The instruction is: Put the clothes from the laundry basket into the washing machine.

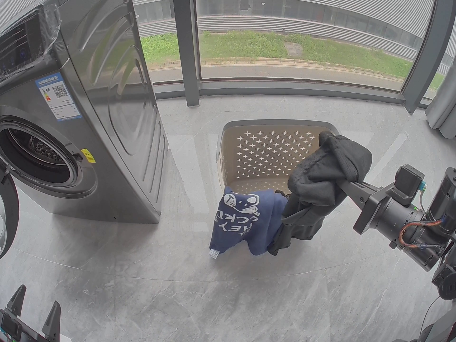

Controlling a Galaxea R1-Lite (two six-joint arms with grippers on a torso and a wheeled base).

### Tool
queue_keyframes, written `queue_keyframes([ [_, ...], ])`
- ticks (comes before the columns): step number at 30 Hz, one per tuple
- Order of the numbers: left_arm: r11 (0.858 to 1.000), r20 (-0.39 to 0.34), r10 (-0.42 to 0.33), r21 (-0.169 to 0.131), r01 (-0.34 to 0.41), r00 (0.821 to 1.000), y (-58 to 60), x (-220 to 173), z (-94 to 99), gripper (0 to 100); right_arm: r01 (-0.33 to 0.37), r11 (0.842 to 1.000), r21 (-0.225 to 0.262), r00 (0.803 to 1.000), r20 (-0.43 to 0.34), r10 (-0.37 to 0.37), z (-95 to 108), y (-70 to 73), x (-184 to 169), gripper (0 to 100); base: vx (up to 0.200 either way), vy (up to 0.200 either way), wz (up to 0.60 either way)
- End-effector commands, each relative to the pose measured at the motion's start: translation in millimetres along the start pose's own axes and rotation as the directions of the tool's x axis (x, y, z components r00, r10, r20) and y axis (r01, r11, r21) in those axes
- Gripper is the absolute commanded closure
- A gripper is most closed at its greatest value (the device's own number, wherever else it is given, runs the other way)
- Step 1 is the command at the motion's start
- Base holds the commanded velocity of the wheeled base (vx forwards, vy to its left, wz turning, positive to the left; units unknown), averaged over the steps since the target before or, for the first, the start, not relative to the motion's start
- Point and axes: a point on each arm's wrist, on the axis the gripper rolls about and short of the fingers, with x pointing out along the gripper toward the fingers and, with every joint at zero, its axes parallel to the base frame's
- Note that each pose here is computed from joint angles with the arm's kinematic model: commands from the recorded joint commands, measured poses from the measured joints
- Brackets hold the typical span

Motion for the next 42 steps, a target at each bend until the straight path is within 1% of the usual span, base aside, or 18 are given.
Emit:
queue_keyframes([
  [1, 1.0, 0.002, 0.0, -0.001, 0.0, 1.0, 0.3, -0.1, -4.8, 0, -0.003, 1.0, 0.0, 1.0, -0.004, 0.003, -0.9, 0.3, 0.6, 100, 0.0, 0.2, 0.0],
  [10, 1.0, 0.002, 0.0, -0.001, 0.0, 1.0, 0.3, -0.1, -4.8, 0, -0.011, 1.0, 0.002, 1.0, -0.007, 0.011, -1.7, 2.5, 0.1, 100, 0.0, 0.2, 0.0],
  [40, 1.0, 0.002, 0.0, -0.001, 0.0, 1.0, 0.3, -0.1, -4.8, 0, -0.013, 1.0, 0.002, 1.0, -0.004, 0.013, -1.0, 3.0, 0.5, 100, 0.0, 0.2, 0.0],
  [42, 1.0, 0.002, 0.0, -0.001, 0.0, 1.0, 0.3, -0.1, -4.8, 0, -0.012, 1.0, 0.002, 1.0, -0.003, 0.012, -0.6, 2.8, 0.8, 100, 0.0, 0.0, 0.0],
])
